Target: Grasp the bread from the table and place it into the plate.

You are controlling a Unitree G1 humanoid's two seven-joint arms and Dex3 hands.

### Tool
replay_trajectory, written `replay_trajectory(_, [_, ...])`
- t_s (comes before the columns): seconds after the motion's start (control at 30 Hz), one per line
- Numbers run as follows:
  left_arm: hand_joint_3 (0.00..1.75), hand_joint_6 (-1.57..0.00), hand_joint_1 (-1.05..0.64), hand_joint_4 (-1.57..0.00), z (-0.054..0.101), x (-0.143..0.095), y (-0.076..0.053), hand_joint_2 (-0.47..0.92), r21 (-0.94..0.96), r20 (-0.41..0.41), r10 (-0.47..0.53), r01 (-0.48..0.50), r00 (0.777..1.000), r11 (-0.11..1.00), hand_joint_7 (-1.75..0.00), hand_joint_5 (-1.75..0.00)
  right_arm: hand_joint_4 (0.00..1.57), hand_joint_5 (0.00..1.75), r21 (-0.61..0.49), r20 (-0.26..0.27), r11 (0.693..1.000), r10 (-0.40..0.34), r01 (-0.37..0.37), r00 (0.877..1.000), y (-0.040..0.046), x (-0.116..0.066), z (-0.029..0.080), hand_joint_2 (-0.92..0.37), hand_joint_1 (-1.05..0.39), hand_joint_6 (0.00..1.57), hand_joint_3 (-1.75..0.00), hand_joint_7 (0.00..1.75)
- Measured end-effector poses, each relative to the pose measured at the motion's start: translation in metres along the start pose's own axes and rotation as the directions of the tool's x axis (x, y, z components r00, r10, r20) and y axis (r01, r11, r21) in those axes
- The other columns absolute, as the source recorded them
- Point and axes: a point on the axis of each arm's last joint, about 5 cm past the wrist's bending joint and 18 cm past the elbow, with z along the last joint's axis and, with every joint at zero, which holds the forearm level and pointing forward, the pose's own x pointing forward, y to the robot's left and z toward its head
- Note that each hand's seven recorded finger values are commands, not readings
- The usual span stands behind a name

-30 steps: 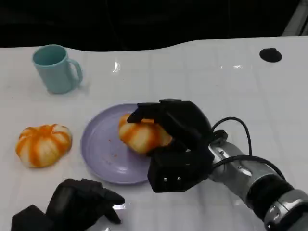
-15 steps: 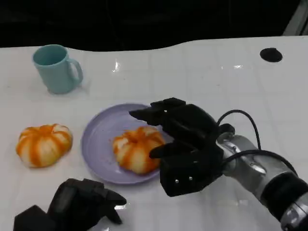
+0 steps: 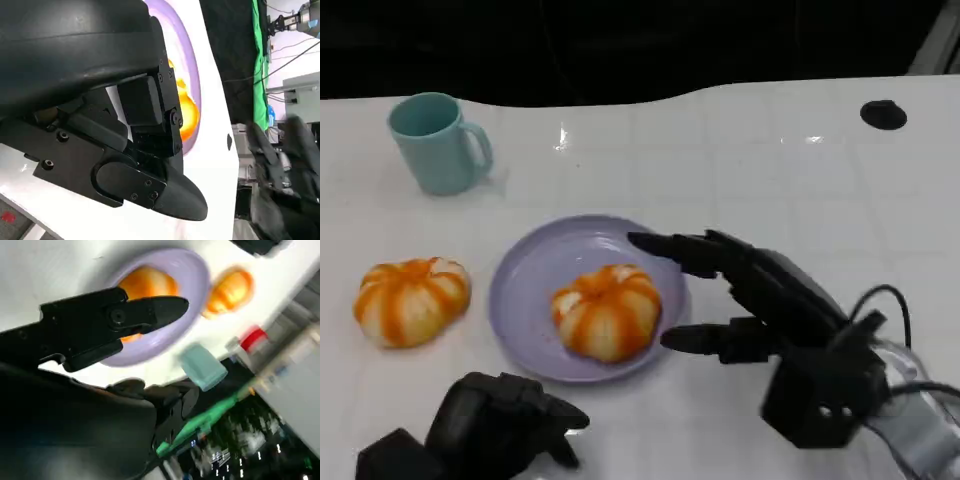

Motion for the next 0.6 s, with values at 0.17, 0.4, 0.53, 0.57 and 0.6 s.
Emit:
replay_trajectory(0.17, [0.08, -1.57, -1.05, -1.37, 0.0, -0.001, 0.0, 0.92, -0.002, 0.0, 0.003, -0.003, 1.0, 1.0, -0.25, -0.91, 0.47, 0.69, 0.116, 0.044, 0.989, -0.096, 0.09, 0.994, 0.0047, -0.023, -0.003, -0.92, -0.42, 0.66, -0.21, 0.21])
replay_trajectory(0.4, [0.06, -1.57, -1.05, -1.37, 0.0, -0.001, 0.001, 0.92, -0.005, 0.001, 0.006, -0.006, 1.0, 1.0, -0.26, -0.92, 0.62, 1.1, 0.279, 0.076, 0.945, -0.198, 0.169, 0.977, 0.0091, -0.044, -0.007, -0.91, -0.34, 0.74, -0.31, 0.62])
replay_trajectory(0.53, [0.06, -1.57, -1.05, -1.37, 0.001, 0.0, 0.001, 0.92, -0.003, 0.004, 0.006, -0.006, 1.0, 1.0, -0.25, -0.92, 0.71, 1.4, 0.33, 0.049, 0.92, -0.241, 0.212, 0.969, 0.0134, -0.056, -0.01, -0.65, -0.29, 0.68, -0.78, 1.12])
replay_trajectory(0.57, [0.06, -1.57, -1.05, -1.37, 0.001, 0.0, 0.001, 0.92, -0.005, 0.004, 0.006, -0.006, 1.0, 1.0, -0.25, -0.91, 0.72, 1.44, 0.334, 0.038, 0.917, -0.247, 0.22, 0.968, 0.0144, -0.061, -0.011, -0.6, -0.27, 0.67, -0.87, 1.17])
replay_trajectory(0.6, [0.05, -1.57, -1.05, -1.37, 0.001, 0.0, 0.001, 0.92, -0.007, 0.004, 0.007, -0.007, 1.0, 1.0, -0.25, -0.91, 0.74, 1.47, 0.336, 0.028, 0.914, -0.252, 0.228, 0.967, 0.0152, -0.064, -0.012, -0.54, -0.24, 0.67, -0.99, 1.21])
